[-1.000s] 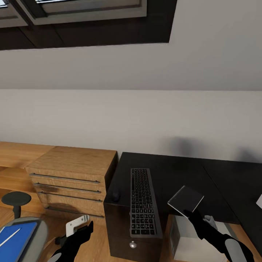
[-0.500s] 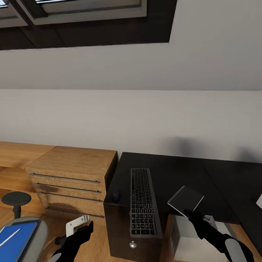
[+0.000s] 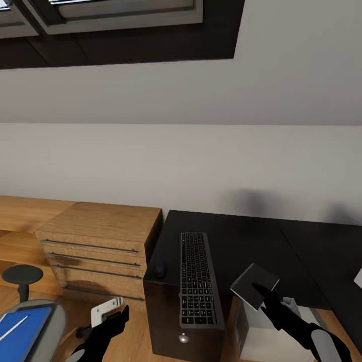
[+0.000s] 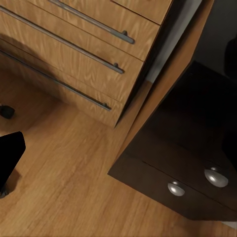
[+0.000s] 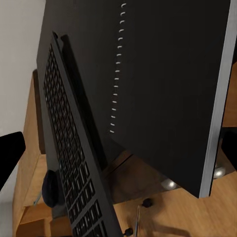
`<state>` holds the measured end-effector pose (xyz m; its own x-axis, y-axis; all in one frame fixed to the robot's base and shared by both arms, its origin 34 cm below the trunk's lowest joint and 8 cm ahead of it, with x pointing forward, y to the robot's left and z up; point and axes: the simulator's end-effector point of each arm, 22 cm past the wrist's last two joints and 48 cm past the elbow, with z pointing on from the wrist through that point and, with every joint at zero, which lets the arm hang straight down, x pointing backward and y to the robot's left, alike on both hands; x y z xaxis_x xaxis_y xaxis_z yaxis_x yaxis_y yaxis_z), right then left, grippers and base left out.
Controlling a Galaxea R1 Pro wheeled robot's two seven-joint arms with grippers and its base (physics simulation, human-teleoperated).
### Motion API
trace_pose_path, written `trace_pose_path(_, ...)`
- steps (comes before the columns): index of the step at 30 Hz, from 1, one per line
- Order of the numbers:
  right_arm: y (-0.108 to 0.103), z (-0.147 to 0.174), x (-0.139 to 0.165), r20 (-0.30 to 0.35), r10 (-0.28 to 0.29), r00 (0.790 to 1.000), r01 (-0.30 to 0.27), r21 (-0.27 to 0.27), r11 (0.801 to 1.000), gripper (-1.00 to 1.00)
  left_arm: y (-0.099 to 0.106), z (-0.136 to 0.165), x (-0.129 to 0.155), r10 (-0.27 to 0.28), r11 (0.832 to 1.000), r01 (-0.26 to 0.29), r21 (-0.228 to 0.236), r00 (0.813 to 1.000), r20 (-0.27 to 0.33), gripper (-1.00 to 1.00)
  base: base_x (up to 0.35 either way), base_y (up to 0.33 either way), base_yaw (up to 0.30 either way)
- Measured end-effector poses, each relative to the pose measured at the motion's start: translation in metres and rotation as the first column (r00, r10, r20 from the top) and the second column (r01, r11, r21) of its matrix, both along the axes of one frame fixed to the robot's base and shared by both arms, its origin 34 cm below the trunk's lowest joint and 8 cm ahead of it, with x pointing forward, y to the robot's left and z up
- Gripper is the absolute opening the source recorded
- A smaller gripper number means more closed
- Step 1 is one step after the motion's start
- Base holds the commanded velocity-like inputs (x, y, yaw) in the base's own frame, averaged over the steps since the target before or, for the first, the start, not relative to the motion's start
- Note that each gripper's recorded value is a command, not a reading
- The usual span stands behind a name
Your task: In the bedroom, organize the workspace by keeping the computer under the desk, ensuring the monitor is on the desk, placing the keyboard on the desk next to the monitor, placing the mouse on the desk next to the keyboard, moving the folder from the swivel chair onto the desk next to the mouse, stacking the notebook on top of the folder with the pen on top of the notebook, and positioning the swivel chair next to the desk.
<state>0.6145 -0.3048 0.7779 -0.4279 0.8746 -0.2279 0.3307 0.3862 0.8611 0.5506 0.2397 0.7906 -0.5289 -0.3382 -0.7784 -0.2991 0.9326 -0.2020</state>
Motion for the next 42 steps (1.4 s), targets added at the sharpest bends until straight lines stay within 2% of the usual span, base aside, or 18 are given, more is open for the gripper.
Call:
trace_pose_path(5, 0.000, 0.000, 0.000, 0.000, 0.000, 1.000, 0.000, 0.000, 1.000, 1.00, 0.000, 0.000, 0.000, 0.000, 1.000, 0.000, 0.000, 1.000, 0.000, 1.00, -0.022, 0.000, 0.000)
trace_pose_path(32, -0.001, -0.001, 0.000, 0.000, -0.001, 1.000, 0.001, -0.004, 1.000, 1.00, 0.000, -0.001, 0.000, 0.000, 1.000, 0.000, -0.002, 1.000, -0.001, 1.00, -0.246, 0.000, 0.000)
trace_pose_path(42, -0.026, -0.005, 0.006, 0.007, -0.097, 0.995, 0.098, -0.115, 0.989, 1.00, 0.001, -0.003, -0.001, 0.003, 1.000, -0.003, 0.001, 1.000, -0.009, 1.00, -0.147, 0.000, 0.000)
